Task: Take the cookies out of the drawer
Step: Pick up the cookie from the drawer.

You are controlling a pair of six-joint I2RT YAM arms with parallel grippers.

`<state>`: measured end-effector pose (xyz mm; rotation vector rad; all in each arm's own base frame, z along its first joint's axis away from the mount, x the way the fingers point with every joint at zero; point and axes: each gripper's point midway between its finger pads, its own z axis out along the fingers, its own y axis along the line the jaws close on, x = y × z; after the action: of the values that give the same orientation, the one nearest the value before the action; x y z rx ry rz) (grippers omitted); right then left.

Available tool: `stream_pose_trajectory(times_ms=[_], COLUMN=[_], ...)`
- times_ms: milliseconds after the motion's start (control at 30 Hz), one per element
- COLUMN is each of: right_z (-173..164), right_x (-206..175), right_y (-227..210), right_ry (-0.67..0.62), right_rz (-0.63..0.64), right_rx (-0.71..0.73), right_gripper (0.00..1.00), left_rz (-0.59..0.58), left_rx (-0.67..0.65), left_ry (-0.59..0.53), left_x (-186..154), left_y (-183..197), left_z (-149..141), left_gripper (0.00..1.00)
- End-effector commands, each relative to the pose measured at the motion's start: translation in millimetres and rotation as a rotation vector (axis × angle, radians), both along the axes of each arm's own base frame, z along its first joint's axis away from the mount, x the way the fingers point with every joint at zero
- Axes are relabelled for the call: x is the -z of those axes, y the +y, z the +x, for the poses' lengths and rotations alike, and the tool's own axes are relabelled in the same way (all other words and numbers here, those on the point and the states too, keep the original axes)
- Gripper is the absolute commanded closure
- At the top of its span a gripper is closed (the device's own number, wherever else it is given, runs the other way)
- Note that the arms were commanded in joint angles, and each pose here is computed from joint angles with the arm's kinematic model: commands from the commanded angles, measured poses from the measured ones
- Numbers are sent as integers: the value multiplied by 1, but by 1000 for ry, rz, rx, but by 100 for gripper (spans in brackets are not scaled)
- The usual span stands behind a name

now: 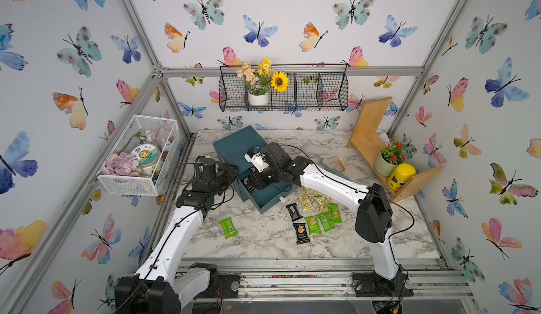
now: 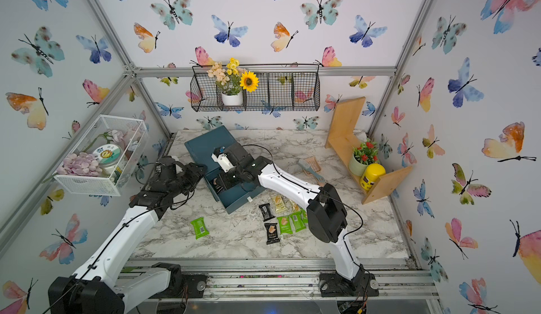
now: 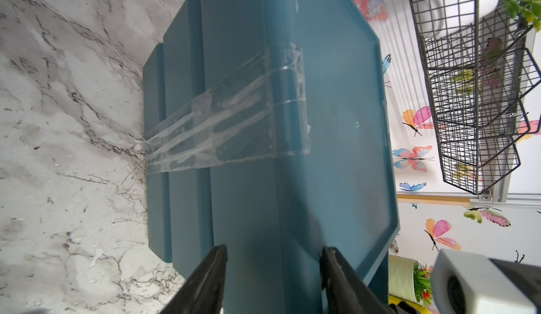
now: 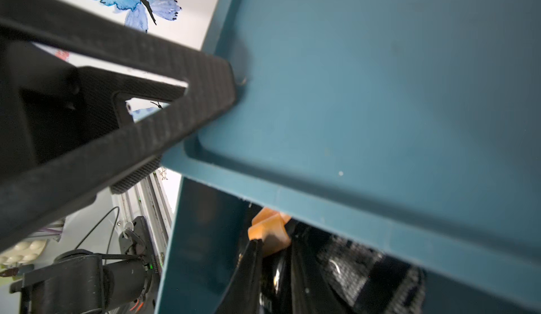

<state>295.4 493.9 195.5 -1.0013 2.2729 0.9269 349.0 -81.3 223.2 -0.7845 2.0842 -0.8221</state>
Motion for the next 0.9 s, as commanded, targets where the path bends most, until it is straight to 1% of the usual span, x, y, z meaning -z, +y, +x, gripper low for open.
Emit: stream_pose_trajectory(times_ms=[0,100,267,433,667,867], right_z=[-5,-5,-4,-4,-6,-11], right_x=[6,9,3,-15,-54,-79], right_y=[5,5,6,7,4,-10], right_ry=[25,26,15,-4,-37,-52], right_rz=[-21,-35,-24,14,96,151], right_rx=[-16,-19,-20,-23,0,47], right_gripper=[75,77,88,98,98,98], left_rz=[21,21,22,21,21,21], left_rx=[9,8,7,9,11,10], left_ry=[58,57,58,58,53,53], left_x=[17,17,17,16,14,14], left_y=[2,2,3,2,2,2], left_z=[-9,-9,-9,-9,-7,-7], left_gripper=[44,44,44,44,44,44])
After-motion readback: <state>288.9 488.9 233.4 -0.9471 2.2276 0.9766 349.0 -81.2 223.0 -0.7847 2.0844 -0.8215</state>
